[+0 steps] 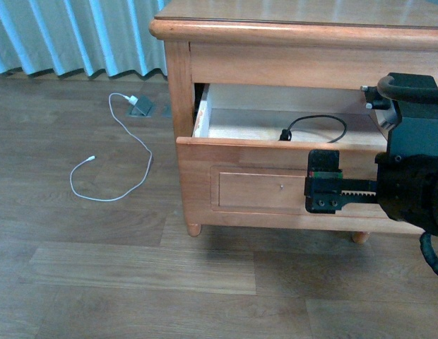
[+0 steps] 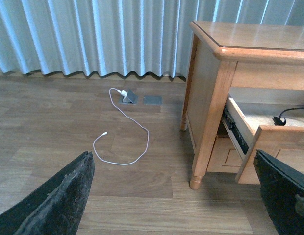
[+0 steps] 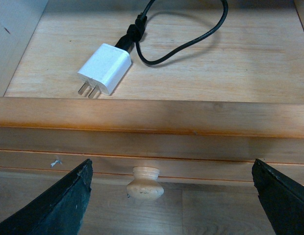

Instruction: Put charger into drawer

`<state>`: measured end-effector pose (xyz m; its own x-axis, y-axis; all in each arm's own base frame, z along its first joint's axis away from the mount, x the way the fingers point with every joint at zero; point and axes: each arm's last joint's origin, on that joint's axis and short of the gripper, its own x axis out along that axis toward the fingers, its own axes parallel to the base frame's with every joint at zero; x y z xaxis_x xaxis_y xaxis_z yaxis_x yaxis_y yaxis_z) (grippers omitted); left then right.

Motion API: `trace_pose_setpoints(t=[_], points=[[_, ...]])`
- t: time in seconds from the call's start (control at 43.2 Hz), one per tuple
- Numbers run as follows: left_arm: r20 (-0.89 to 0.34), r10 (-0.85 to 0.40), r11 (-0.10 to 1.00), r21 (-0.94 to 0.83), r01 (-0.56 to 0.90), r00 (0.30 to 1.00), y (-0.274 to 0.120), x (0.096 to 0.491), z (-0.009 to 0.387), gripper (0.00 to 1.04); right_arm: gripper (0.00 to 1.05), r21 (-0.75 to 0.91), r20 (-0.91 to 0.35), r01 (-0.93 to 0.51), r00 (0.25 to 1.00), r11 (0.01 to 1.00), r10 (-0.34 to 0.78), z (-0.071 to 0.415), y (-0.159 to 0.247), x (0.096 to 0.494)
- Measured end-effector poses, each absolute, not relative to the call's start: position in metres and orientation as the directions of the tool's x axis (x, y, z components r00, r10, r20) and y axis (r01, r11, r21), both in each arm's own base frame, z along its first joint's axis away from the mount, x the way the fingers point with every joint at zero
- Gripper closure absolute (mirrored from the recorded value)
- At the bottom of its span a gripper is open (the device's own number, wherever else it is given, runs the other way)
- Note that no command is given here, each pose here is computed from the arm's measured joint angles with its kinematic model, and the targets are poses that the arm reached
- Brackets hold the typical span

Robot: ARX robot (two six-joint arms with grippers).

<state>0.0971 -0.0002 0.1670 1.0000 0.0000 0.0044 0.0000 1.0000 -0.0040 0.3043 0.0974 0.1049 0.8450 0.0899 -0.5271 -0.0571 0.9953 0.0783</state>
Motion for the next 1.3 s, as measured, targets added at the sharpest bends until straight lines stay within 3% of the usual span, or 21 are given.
trace_pose_setpoints(t=[0.856,1.296], points=[[0.004,0.000,1.000,-0.004,0.000,1.000,0.000,0.097,0.167,0.06,0.08,0.120,-0.368,-0.018,0.928,0.993,0.061,0.094,0.112,0.418],[0.004,0.000,1.000,-0.004,0.000,1.000,0.000,0.097,0.167,0.06,0.08,0.120,-0.341,0.012,0.940,0.993,0.030,0.086,0.113,0.452]])
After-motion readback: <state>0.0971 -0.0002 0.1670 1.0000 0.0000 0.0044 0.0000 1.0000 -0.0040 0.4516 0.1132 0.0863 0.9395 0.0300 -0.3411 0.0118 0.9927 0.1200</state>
